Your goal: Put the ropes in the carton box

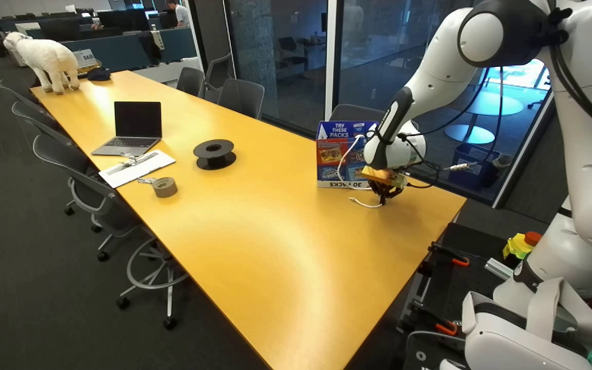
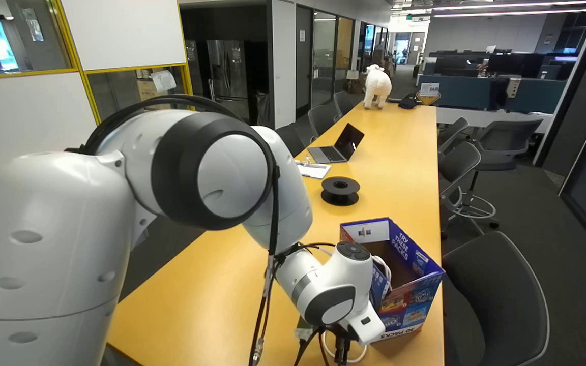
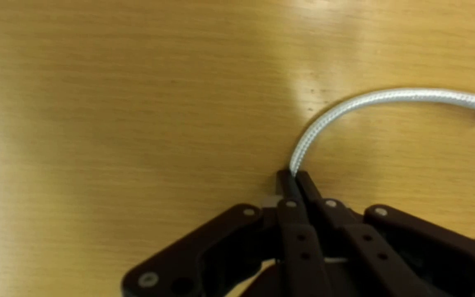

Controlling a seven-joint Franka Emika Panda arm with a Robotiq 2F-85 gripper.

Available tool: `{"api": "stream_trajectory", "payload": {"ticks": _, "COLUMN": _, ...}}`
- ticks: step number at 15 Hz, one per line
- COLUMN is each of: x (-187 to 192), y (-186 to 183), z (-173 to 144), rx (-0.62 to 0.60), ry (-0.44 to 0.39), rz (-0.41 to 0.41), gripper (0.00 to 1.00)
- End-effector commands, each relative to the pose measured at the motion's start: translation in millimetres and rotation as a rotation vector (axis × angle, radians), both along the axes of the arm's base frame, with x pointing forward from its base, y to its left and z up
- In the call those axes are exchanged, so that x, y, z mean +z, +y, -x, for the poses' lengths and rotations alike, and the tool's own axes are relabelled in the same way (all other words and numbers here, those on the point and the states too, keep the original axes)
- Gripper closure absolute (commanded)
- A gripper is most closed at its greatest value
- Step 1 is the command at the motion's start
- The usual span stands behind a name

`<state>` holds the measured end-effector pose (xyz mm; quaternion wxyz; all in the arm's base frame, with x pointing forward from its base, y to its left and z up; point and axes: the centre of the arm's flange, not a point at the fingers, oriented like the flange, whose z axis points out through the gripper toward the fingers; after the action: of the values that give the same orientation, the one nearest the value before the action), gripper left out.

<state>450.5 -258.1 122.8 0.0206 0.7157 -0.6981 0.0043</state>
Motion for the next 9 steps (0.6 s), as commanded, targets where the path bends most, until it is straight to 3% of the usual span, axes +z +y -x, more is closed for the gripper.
{"api": "stream_trajectory", "payload": {"ticks": 1, "x": -1, "y": -2, "z": 1, "rx": 0.005, "ry": -0.018, "rz": -0.014, "gripper": 0.97}}
{"api": "stream_trajectory", "payload": {"ticks": 4, "x": 7, "y": 3, "z": 1, "rx": -0.001, "ry": -0.083, "rz": 0.002, "gripper": 0.99}}
{"api": "stream_trajectory", "payload": {"ticks": 9, "x": 60, "y": 36, "z": -24, "rx": 0.091, "ry": -0.303, "rz": 0.023, "gripper": 0.99}}
